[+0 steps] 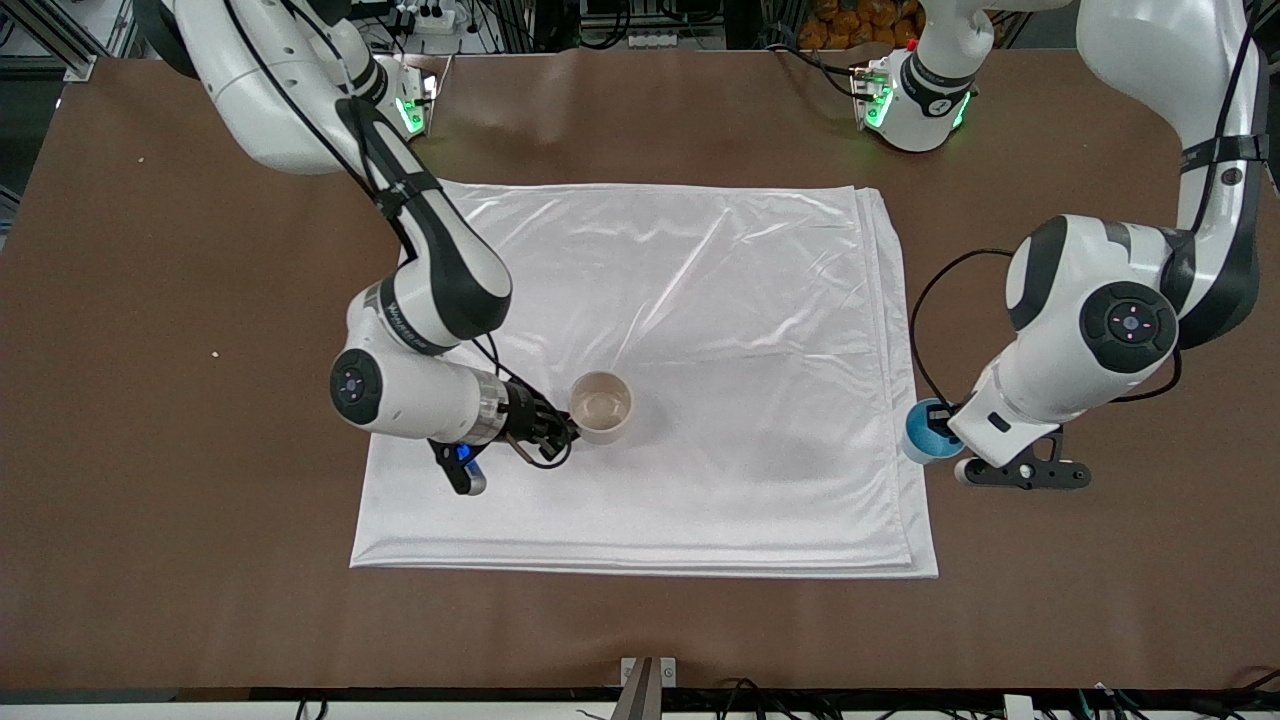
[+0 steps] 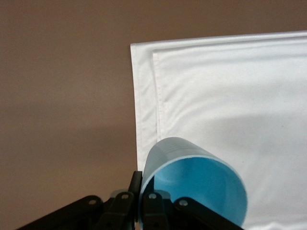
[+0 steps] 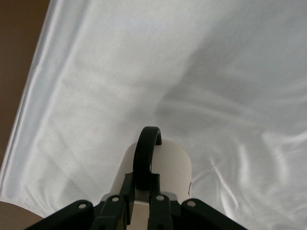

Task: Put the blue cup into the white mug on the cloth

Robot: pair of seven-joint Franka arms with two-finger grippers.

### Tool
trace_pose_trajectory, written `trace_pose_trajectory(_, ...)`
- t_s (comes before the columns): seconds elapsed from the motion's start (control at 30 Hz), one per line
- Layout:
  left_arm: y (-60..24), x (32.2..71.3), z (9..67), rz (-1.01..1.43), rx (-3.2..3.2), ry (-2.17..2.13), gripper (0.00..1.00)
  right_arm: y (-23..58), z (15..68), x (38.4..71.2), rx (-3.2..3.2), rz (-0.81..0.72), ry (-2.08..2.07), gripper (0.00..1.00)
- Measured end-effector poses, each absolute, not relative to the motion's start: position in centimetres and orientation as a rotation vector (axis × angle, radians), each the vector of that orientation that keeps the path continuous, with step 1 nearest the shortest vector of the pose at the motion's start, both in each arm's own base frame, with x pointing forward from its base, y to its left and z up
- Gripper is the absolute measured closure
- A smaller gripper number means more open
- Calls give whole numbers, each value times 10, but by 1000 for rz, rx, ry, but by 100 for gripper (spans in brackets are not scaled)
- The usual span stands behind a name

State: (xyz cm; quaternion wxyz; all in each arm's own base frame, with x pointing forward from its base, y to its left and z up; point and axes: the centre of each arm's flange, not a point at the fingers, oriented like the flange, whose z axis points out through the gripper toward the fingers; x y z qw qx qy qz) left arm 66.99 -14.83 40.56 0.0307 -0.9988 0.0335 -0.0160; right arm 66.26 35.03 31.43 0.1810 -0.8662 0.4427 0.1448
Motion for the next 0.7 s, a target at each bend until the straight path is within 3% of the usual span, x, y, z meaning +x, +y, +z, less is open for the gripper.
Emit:
trace_pose_trajectory(0.27,-184,659,409,-13,-3070,116,96,397,294,646,-2365,405,1301,83)
trace_pose_trajectory(0.7,-218,645,418,1,-3081,64,96,401,267,645,-2341,408,1333,83)
